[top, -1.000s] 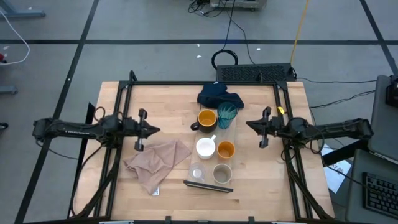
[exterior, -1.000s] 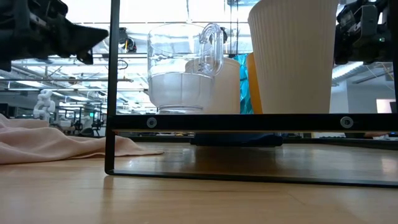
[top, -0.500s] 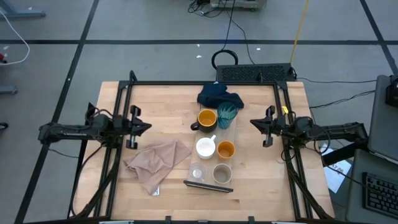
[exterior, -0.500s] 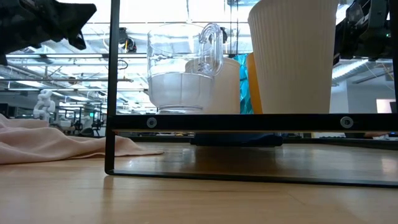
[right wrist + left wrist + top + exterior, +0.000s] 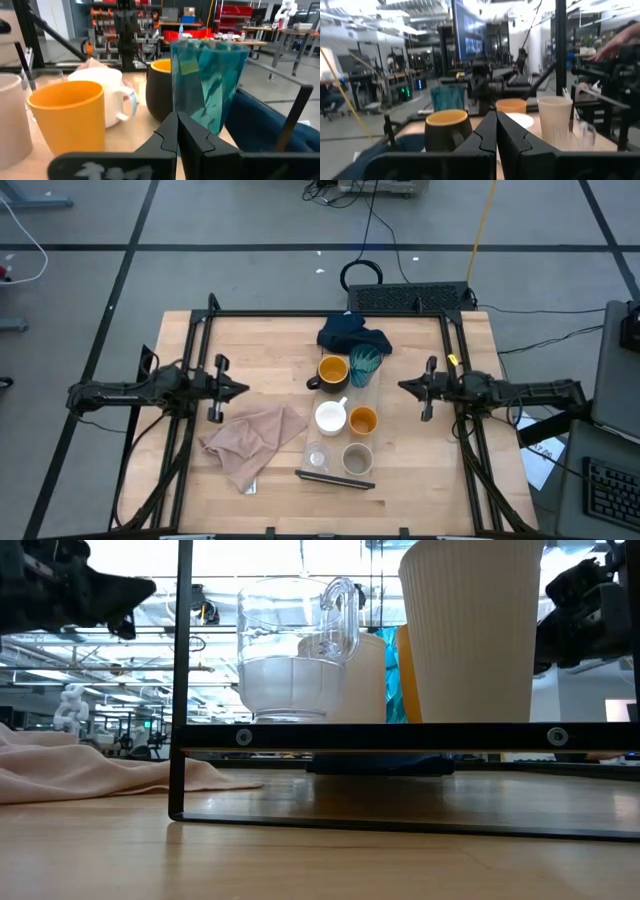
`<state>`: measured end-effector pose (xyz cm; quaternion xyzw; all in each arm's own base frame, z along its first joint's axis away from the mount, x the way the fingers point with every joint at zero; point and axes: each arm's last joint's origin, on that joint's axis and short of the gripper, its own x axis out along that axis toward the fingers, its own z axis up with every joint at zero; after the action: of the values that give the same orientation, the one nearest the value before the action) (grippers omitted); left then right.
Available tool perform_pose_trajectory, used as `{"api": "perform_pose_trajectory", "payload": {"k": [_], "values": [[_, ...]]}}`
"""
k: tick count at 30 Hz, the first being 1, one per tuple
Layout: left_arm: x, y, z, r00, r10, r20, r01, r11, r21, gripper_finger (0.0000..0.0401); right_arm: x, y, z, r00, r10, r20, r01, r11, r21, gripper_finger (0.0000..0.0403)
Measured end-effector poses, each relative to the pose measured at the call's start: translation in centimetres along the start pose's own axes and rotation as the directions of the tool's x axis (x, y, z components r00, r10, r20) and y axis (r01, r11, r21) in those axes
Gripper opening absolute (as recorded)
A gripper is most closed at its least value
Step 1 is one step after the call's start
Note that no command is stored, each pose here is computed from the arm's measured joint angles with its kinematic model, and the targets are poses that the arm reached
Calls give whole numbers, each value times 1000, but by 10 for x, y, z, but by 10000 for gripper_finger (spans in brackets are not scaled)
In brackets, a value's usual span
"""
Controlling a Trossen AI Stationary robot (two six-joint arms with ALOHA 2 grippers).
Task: Stack small to large cups/mugs on shelf
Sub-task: Return to Home Position
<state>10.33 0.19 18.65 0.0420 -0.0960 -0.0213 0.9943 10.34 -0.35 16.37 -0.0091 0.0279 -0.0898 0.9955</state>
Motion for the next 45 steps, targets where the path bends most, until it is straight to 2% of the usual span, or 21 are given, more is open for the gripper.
{"api": "perform_pose_trajectory", "payload": {"k": [6,12,16,34,45], "values": [[0,0,-6,998,-5,-62,5,1000,-6,5,-3,-1,4,999,-4,52,3,1000,10,0],[-2,-2,-22,973,-19,-229,14,1000,-25,6,-7,-2,7,996,-4,91,3,1000,16,0],[-4,-2,-26,962,-23,-271,15,999,-31,5,-7,-2,8,995,-5,101,3,1000,18,0],[-4,0,-28,955,49,-292,-54,999,-10,5,-8,5,7,993,64,95,-65,998,13,0],[-6,0,-25,963,56,-264,-60,998,-7,5,-9,9,7,989,111,96,-112,994,10,0]]}}
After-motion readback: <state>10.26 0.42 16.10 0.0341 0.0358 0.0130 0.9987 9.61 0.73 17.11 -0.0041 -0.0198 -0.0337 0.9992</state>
